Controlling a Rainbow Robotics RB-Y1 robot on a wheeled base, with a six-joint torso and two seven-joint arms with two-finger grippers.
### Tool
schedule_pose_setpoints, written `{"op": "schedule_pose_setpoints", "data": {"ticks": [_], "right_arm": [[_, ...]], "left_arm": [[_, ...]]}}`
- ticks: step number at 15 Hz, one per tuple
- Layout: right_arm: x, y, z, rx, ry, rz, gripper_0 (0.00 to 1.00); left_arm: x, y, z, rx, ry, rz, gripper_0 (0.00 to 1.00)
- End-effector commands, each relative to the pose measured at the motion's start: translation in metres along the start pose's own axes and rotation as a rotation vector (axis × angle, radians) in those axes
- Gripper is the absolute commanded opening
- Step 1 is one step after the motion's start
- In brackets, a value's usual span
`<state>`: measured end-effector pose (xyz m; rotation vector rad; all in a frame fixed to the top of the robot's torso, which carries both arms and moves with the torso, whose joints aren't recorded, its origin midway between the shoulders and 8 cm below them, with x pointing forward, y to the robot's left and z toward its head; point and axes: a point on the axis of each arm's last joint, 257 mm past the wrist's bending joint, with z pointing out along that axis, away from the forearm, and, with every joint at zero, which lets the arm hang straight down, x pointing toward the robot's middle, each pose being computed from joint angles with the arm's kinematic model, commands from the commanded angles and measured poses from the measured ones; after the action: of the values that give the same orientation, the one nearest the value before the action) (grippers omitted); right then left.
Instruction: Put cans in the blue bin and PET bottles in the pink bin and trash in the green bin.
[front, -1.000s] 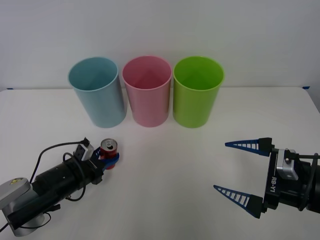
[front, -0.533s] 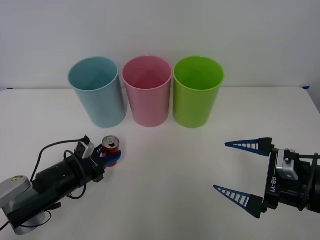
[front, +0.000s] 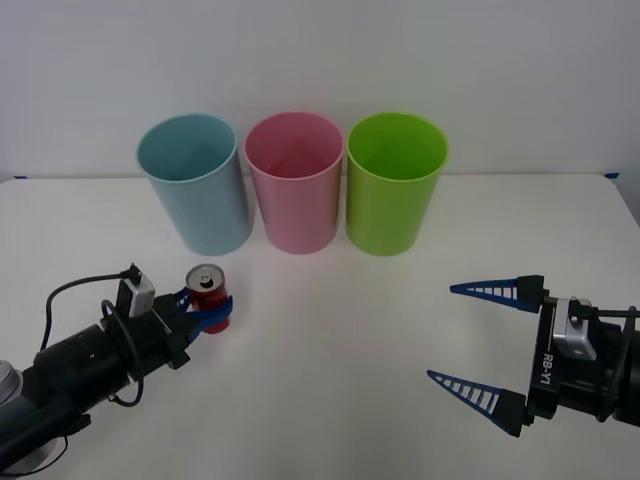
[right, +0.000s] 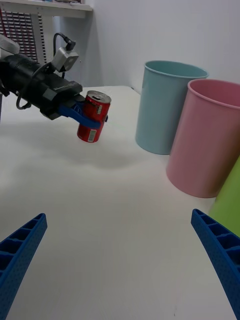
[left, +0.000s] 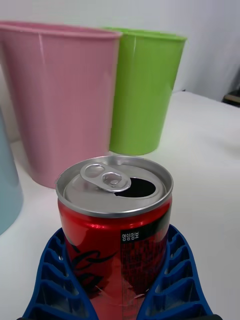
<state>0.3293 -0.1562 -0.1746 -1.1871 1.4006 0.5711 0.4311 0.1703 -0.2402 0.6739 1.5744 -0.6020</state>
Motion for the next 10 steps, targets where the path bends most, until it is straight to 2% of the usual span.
{"op": "schedule_pose_setpoints", "data": {"ticks": [1, 3, 5, 10], "right_arm": [[0.0, 0.0, 0.0, 0.0, 0.0, 0.0, 1.0], [0.0, 0.0, 0.0, 0.0, 0.0, 0.0, 1.0], [0.0, 0.0, 0.0, 0.0, 0.0, 0.0, 1.0], [0.0, 0.0, 0.0, 0.0, 0.0, 0.0, 1.0]], "left_arm": [[-0.022, -0.01, -0.011, 0.062, -0.047, -0.04, 0.0], [-0.039, -0.01, -0.016, 0.08, -0.082, -0.049, 0.0], [-0.061, -0.013, -0.021, 0.08, -0.126, -0.084, 0.0], [-0.099, -0.018, -0.048, 0.057, -0.173, -0.152, 0.0]]}}
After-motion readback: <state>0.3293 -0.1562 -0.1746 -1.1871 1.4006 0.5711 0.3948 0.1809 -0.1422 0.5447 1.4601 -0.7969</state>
